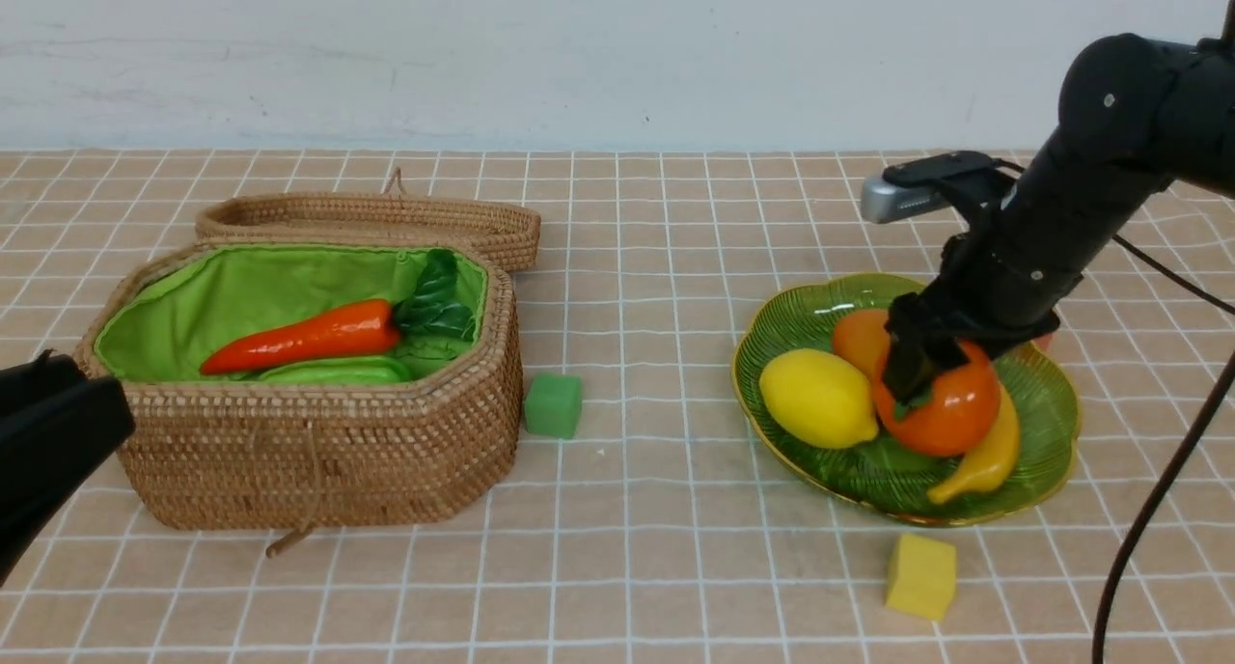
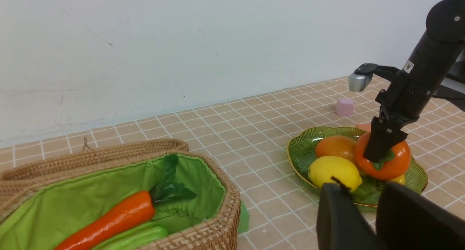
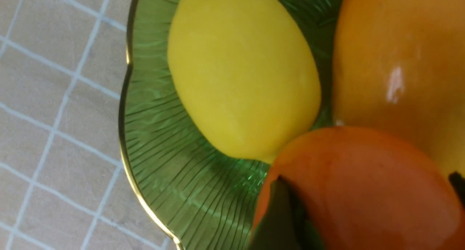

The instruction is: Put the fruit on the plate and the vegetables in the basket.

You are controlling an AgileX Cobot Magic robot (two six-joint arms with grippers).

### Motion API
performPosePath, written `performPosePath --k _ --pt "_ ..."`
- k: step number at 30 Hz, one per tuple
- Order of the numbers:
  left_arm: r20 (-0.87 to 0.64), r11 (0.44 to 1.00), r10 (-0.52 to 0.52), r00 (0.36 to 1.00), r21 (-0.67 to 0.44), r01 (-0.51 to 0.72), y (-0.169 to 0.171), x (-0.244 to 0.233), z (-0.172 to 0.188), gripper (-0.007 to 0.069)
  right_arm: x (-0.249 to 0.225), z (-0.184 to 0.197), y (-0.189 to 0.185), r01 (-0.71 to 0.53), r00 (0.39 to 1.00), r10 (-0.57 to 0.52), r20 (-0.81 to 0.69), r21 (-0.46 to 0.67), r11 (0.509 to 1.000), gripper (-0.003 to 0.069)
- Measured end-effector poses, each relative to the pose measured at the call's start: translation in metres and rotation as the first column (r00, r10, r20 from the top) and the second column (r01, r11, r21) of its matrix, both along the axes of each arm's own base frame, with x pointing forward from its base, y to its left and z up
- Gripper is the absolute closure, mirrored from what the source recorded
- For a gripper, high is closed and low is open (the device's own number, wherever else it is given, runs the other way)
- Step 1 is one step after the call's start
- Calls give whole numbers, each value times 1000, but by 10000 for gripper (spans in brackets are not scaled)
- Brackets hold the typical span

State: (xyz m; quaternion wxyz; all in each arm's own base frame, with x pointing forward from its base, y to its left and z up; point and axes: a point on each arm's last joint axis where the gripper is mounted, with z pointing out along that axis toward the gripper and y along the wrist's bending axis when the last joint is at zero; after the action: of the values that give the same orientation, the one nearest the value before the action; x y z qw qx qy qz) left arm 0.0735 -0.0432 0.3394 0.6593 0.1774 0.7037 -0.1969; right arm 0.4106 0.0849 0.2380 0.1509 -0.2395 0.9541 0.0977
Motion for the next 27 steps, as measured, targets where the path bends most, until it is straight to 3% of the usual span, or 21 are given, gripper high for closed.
performPosePath --k 5,10,15,17,18,19,20,21,24,25,27 --pt "1 1000 0 1000 2 0 0 0 0 461 -5 11 0 -4 1000 4 8 4 1000 -13" --pt "1 1000 0 1000 2 0 0 0 0 461 -20 47 -3 18 997 -19 69 16 1000 7" --pt "8 1000 1 1000 -12 -1 2 -3 1 540 -58 102 -13 112 986 -115 120 27 993 166" --pt "42 998 -4 999 -69 7 11 -15 0 638 -105 132 -21 152 977 -157 144 47 987 342" --pt "50 997 -5 999 -78 8 12 -18 0 638 -109 134 -21 155 976 -160 147 48 987 342" --pt "54 996 -5 999 -89 10 14 -20 -2 638 -121 137 -23 162 974 -169 150 52 985 391" --pt "75 992 -7 997 -122 16 21 -29 -11 638 -157 143 -29 189 967 -199 161 71 979 490" --pt "79 991 -8 997 -131 18 23 -33 -18 638 -178 143 -33 206 962 -217 167 83 975 538" --pt "72 991 -8 997 -132 18 25 -36 -37 638 -218 133 -39 249 951 -263 160 107 963 619" --pt "54 992 -9 999 -125 16 25 -36 -50 638 -251 128 -44 282 936 -304 177 140 949 652" --pt "31 994 -10 999 -109 13 24 -34 -62 638 -276 117 -48 313 924 -340 175 164 936 659"
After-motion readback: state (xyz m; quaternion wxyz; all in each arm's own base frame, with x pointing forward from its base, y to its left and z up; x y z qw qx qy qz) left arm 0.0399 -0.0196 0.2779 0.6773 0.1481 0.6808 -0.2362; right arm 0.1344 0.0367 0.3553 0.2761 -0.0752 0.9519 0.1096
